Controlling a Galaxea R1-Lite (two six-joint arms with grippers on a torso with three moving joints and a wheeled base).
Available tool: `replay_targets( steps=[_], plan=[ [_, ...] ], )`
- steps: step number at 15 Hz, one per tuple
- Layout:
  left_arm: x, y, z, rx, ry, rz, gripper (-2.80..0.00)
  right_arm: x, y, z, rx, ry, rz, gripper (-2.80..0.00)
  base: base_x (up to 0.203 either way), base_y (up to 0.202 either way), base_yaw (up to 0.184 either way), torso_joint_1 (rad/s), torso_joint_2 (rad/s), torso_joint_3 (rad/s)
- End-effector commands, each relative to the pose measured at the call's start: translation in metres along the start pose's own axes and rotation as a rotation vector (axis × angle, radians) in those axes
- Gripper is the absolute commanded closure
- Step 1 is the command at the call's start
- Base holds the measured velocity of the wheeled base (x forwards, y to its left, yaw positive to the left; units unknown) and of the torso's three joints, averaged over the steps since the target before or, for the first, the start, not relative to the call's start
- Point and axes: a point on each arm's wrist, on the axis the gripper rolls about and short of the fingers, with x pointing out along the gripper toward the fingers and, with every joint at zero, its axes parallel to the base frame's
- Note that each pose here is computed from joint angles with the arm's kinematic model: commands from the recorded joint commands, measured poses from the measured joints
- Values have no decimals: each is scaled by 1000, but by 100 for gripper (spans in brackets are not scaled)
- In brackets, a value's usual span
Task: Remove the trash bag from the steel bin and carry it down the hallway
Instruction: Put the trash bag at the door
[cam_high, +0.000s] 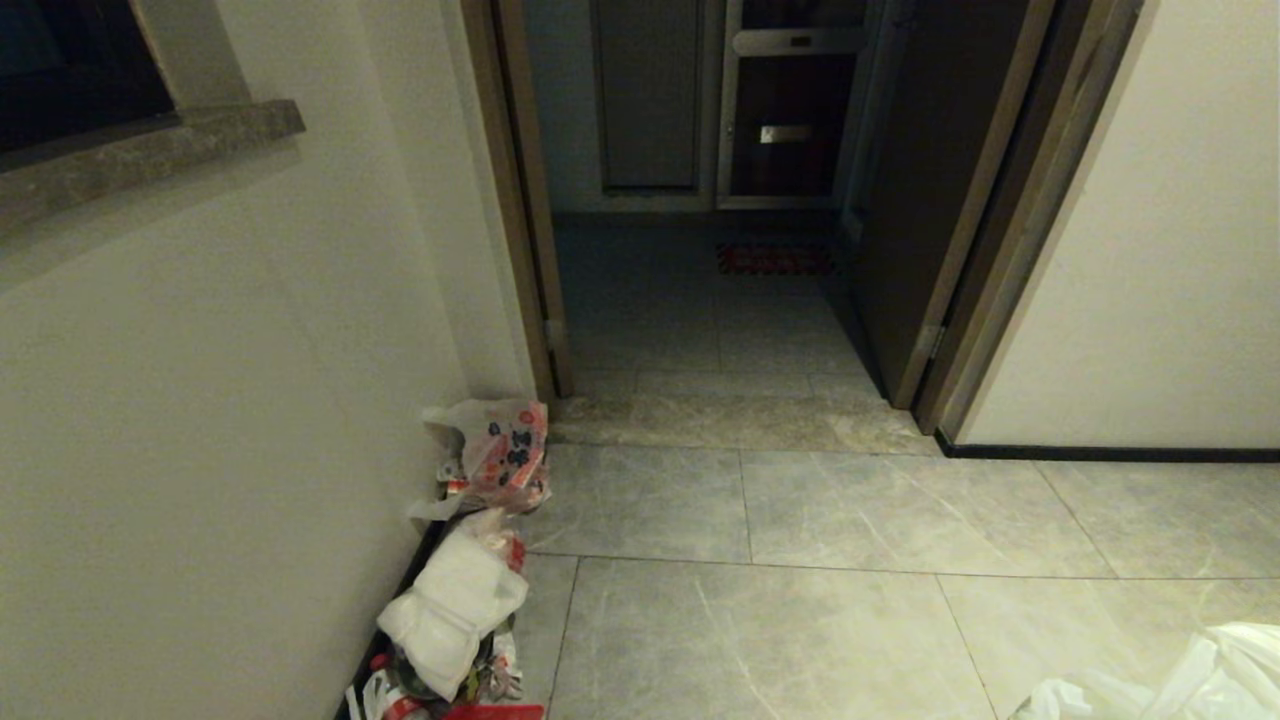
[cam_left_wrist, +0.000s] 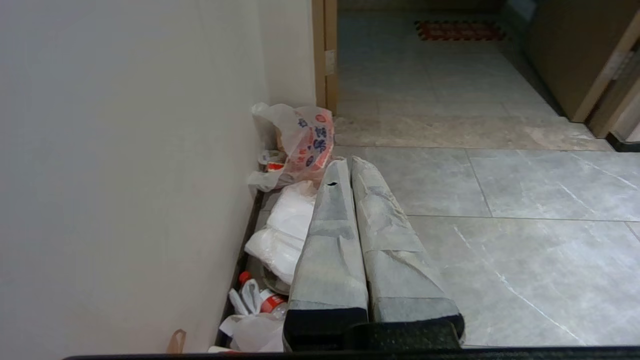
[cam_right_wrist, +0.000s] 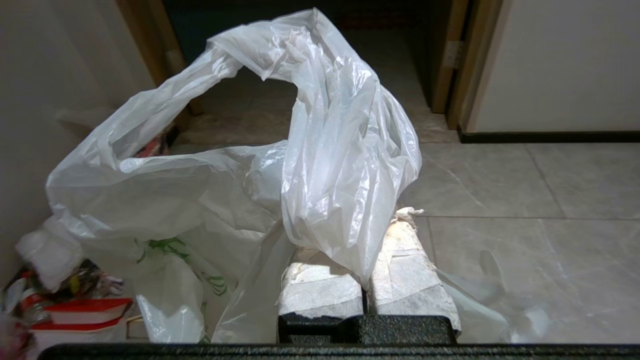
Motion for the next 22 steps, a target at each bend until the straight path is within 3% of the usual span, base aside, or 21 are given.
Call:
replay_targets(
  steps=[1,12,22],
  plan=[
    [0,0,0,1,1,0,0,0,0,0,0,1,-1,0,0,0,0,0,0,0],
    [0,0,0,4,1,0,0,0,0,0,0,1,-1,0,1,-150,0,3,3,3],
    [0,0,0,4,-1,0,0,0,0,0,-3,-2,-1,0,0,-7,0,1,0,0]
  ],
)
